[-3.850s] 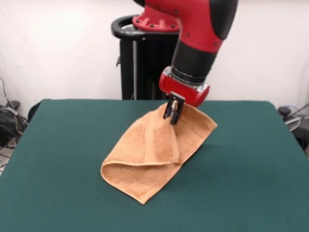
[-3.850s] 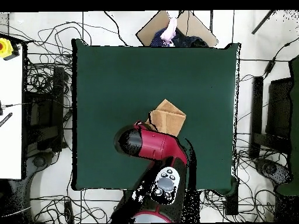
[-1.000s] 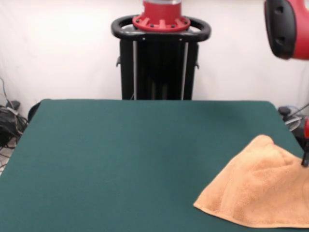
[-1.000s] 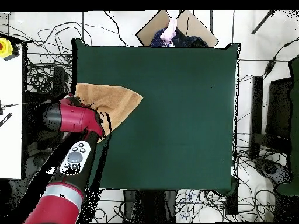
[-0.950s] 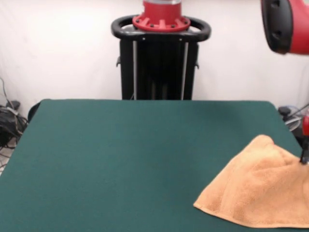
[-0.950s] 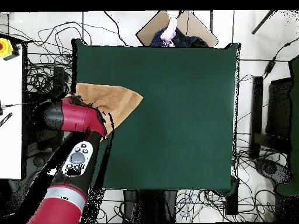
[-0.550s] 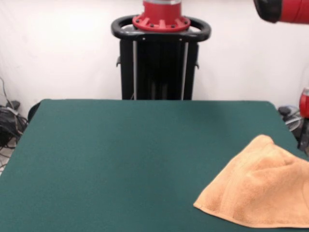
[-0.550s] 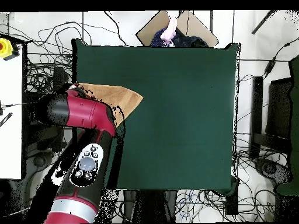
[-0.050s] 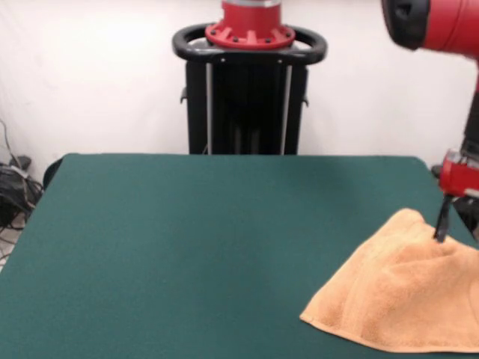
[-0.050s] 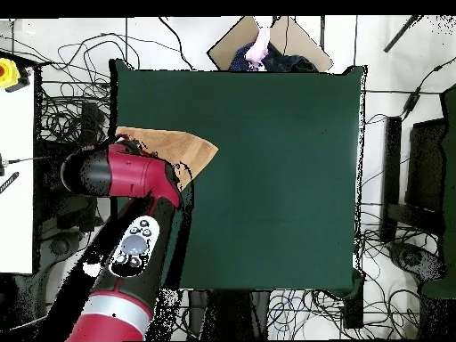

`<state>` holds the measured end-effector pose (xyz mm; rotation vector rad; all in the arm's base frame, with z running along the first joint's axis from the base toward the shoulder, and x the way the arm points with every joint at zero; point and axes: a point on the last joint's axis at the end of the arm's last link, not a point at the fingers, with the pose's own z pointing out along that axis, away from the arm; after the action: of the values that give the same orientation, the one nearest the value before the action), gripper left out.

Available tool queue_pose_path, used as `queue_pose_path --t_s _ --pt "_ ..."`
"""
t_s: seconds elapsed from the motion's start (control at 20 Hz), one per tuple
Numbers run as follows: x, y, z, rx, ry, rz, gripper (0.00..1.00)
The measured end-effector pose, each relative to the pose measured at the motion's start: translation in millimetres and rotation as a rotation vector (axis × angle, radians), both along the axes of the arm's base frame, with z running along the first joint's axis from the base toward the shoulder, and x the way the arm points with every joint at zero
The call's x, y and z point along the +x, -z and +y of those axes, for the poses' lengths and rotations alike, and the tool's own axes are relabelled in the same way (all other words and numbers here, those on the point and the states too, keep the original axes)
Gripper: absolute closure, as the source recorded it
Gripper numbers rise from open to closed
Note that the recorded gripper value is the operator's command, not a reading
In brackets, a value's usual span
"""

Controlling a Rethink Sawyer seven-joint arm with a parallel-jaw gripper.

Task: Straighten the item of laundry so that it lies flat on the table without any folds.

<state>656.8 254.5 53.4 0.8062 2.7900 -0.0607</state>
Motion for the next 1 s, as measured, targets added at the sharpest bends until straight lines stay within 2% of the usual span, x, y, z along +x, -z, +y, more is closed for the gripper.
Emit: queue_pose_path --t_s 0.25,0.4,0.6,0.7,0.85,1.0 --pt "-21.3 40.2 -18.0 -0.07 -0.067 0.018 0.0" --pt "-36.2 56.2 -30.5 -0.104 -0.099 0.035 0.0" --pt "-46.6 62.4 -40.3 -0.124 -0.121 0.051 0.0" --pt "-54.9 69.2 -55.9 -0.137 -0.133 0.071 0.0" --pt "-57.7 75.2 -68.5 -0.141 -0.135 0.079 0.0" --pt "-58.3 92.9 -86.6 -0.133 -0.138 0.073 0.0"
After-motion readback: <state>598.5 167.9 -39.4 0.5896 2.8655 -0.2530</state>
